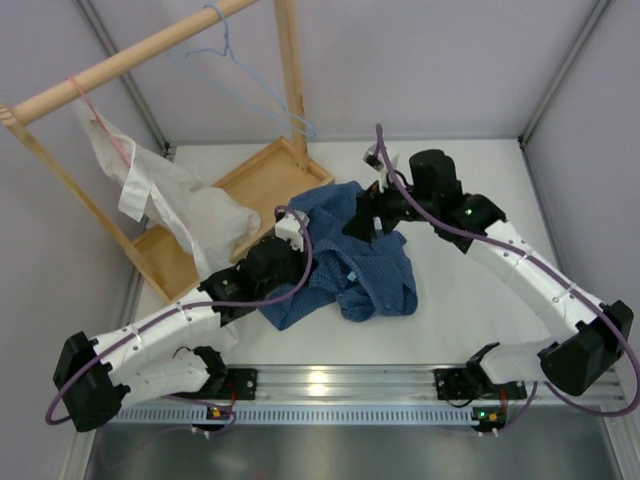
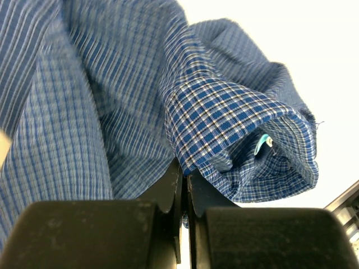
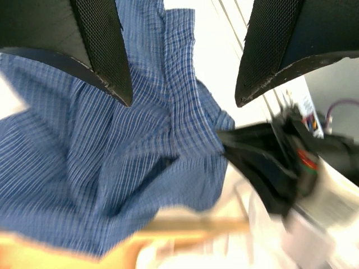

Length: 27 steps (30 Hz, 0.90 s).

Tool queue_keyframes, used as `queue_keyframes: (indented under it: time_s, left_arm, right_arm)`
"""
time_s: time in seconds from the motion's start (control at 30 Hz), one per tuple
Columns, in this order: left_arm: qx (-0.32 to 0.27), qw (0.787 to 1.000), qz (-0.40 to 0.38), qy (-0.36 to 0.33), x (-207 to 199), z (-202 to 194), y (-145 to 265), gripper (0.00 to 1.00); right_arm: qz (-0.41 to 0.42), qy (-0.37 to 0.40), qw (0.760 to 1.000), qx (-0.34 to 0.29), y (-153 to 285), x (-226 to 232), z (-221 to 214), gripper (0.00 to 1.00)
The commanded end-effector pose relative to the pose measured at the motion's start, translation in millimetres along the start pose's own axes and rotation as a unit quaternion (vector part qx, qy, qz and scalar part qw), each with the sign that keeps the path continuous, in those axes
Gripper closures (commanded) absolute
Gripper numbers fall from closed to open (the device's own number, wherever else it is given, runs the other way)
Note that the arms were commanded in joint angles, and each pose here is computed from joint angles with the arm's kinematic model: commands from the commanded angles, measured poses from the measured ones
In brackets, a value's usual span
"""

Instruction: Place the shirt on the hanger

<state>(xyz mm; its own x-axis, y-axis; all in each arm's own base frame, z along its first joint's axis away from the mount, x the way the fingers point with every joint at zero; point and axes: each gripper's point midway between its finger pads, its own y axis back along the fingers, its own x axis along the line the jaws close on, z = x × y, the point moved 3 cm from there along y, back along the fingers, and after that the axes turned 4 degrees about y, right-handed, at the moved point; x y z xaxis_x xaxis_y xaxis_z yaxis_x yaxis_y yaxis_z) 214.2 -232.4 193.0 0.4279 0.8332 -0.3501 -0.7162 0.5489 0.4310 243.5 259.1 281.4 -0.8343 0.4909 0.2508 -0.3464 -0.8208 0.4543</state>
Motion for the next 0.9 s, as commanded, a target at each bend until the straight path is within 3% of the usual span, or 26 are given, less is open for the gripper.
queue_keyframes:
  time_s: [0.0, 0.33, 0.63, 0.8, 0.87]
  left_arm:
    - [0.002, 0.998, 0.035, 0.049, 7, 1, 7, 1.0]
    - [0.011, 0.997, 0.035, 0.064, 14, -15, 12, 1.0]
    - [0.05, 0.996, 0.022, 0.072, 9, -32, 5, 1.0]
    - [0.066, 0.995, 0.024, 0.07, 12, -42, 3, 1.0]
    - [0.069, 0.995, 0.018, 0.068, 11, -43, 4, 1.0]
  right_arm:
    - [-0.03, 0.036, 0.995, -0.092, 12, -2, 66, 0.29]
    - [-0.06, 0.098, 0.978, -0.175, 3, -11, 172, 0.28]
    - [-0.082, 0.155, 0.965, -0.196, -54, -24, 230, 0.34]
    - [-0.107, 0.174, 0.952, -0.228, -82, -42, 256, 0.49]
    - [-0.093, 0.178, 0.952, -0.229, -100, -45, 254, 0.63]
